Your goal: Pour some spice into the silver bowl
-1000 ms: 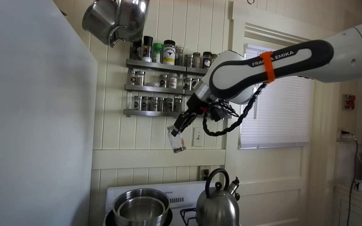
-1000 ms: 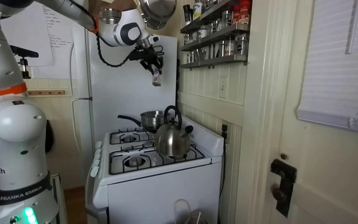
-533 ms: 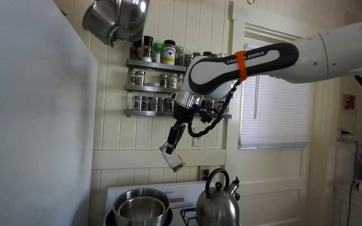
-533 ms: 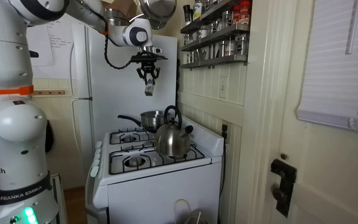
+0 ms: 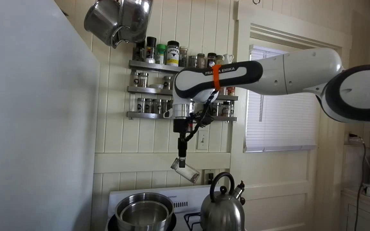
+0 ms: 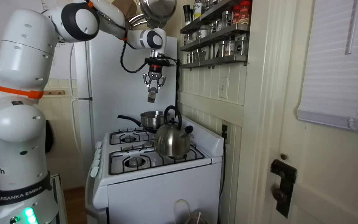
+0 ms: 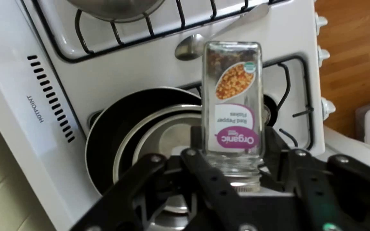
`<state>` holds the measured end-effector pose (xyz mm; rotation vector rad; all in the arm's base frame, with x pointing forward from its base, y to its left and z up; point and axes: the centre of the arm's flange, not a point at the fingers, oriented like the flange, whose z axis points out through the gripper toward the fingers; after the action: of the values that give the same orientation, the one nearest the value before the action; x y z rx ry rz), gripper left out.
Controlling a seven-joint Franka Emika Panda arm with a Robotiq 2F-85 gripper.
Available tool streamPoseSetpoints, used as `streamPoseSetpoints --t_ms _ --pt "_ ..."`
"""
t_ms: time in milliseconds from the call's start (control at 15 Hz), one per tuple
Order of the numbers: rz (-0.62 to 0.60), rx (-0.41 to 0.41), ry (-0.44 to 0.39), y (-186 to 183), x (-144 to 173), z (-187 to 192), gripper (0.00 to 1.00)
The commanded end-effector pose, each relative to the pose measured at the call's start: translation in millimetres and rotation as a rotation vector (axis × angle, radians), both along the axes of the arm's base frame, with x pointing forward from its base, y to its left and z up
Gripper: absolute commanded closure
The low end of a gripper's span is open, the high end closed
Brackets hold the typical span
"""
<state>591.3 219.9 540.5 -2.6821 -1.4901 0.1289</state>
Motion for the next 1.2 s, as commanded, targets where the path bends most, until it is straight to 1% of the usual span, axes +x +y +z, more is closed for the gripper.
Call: streamPoseSetpoints --t_ms 0,133,267,333,400,533,733,800,1000,1067,1133 --pt "0.137 -0.098 0.108 20.2 51.4 8.2 0.77" --pt "0.201 -0.154 0.159 31.6 54.9 -2.6 0.77" --pt "0.257 -0.228 0.189 46.0 58.0 -12.3 0.77" --pt "0.186 -0.159 0.16 17.4 21.4 -25.7 0.77" --pt "0.194 -0.166 0.166 22.5 23.5 -30.6 0.52" --pt "0.194 -0.167 0.169 23.2 24.0 -33.8 0.52" --pt "0.184 -0.164 0.162 16.9 25.1 -29.1 0.52" --pt "0.2 -0.183 0.156 19.6 27.5 -31.2 0.77" --pt "0.25 -0.199 0.182 42.7 46.0 -41.8 0.77" --pt "0.282 -0.225 0.201 50.5 52.4 -46.1 0.77" --pt "0.321 -0.246 0.199 58.5 60.1 -52.4 0.77"
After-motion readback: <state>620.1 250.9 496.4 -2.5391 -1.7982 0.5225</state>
